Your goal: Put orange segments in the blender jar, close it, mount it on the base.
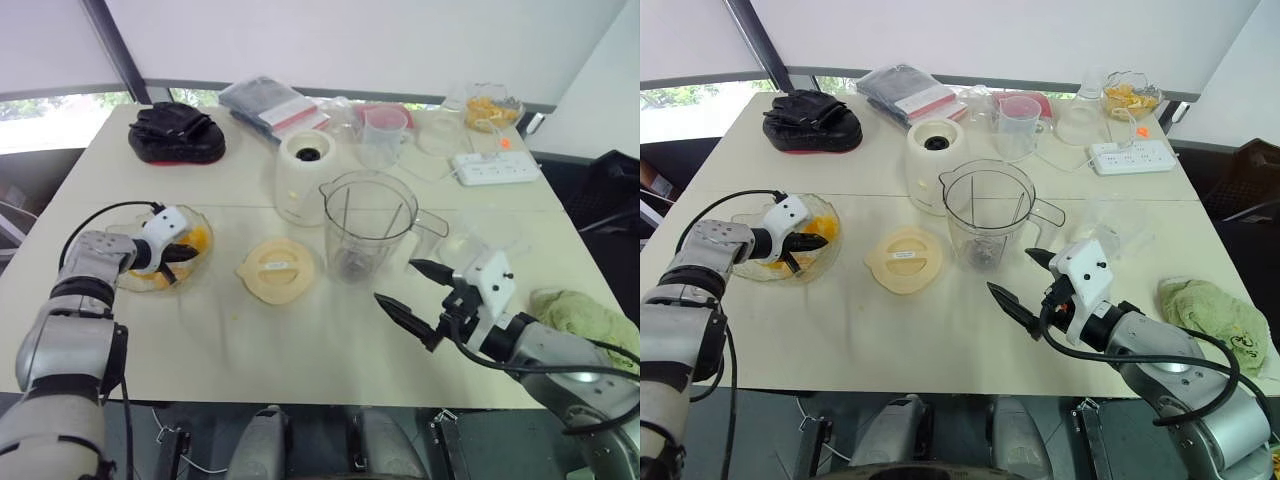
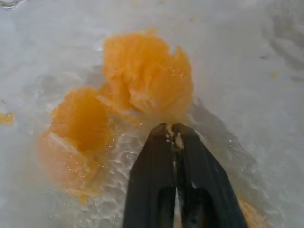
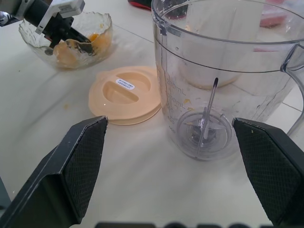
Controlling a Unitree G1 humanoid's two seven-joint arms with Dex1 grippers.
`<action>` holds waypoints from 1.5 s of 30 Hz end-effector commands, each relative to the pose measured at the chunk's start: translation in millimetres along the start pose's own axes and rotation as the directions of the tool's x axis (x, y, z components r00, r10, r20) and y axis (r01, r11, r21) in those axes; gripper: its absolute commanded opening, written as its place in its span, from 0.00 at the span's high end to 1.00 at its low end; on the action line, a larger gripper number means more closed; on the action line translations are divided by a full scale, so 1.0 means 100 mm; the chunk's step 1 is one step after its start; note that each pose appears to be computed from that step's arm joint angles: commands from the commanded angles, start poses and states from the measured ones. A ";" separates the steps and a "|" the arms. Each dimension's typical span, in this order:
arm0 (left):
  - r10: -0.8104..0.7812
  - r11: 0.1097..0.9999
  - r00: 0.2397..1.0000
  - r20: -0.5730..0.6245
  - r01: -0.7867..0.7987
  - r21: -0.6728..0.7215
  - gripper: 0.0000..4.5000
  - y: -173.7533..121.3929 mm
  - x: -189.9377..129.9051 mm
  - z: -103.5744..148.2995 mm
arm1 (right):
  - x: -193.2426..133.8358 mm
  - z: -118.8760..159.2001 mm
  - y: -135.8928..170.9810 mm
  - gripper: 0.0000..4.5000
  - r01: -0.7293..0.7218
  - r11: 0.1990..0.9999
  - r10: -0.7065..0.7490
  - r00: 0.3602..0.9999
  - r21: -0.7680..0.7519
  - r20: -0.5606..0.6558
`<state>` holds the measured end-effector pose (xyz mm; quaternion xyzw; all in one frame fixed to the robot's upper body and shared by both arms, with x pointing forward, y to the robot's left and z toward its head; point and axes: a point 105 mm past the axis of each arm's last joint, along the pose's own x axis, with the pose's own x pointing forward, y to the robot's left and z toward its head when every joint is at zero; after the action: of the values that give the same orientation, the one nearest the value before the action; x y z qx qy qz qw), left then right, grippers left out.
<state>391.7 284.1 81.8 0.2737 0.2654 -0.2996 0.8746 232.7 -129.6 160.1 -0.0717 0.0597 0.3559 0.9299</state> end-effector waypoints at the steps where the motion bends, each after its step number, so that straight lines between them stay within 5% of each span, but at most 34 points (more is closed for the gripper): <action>1: 0.015 1.000 1.000 0.027 -0.014 -0.008 1.00 0.06 -0.05 0.04 | -0.02 0.12 0.05 0.02 -0.008 0.999 0.010 0.999 -0.048 0.035; 7: 0.028 0.999 0.998 0.061 -0.029 0.019 1.00 0.08 -0.10 0.06 | 0.00 0.10 0.05 0.02 -0.014 0.999 0.016 0.999 -0.045 0.035; 21: 0.171 0.982 0.900 0.402 -0.123 -0.144 1.00 0.20 -0.42 0.26 | 0.10 0.10 0.05 0.02 -0.052 0.998 0.054 0.997 -0.047 0.048; 30: 0.178 0.980 0.919 0.351 -0.135 -0.145 1.00 0.14 -0.57 0.13 | 0.21 0.11 0.02 0.02 -0.098 0.993 0.101 0.993 -0.061 0.056; 33: 0.149 0.985 0.940 0.306 -0.114 -0.127 0.80 0.12 -0.56 0.11 | 0.23 0.11 0.02 0.02 -0.105 0.993 0.109 0.992 -0.062 0.060; 36: 0.159 0.982 0.943 0.293 -0.120 -0.145 0.49 0.16 -0.54 0.14 | 0.24 0.11 0.03 0.02 -0.109 0.992 0.112 0.992 -0.062 0.062; 45: 0.134 0.979 0.964 0.229 -0.092 -0.184 0.49 0.11 -0.23 0.26 | 0.26 0.09 0.05 0.02 -0.103 0.993 0.106 0.992 -0.055 0.069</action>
<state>388.5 281.7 113.4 0.1641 0.1660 -0.2624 0.9363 249.4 -107.6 156.5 -0.0743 0.0415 0.4095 0.9083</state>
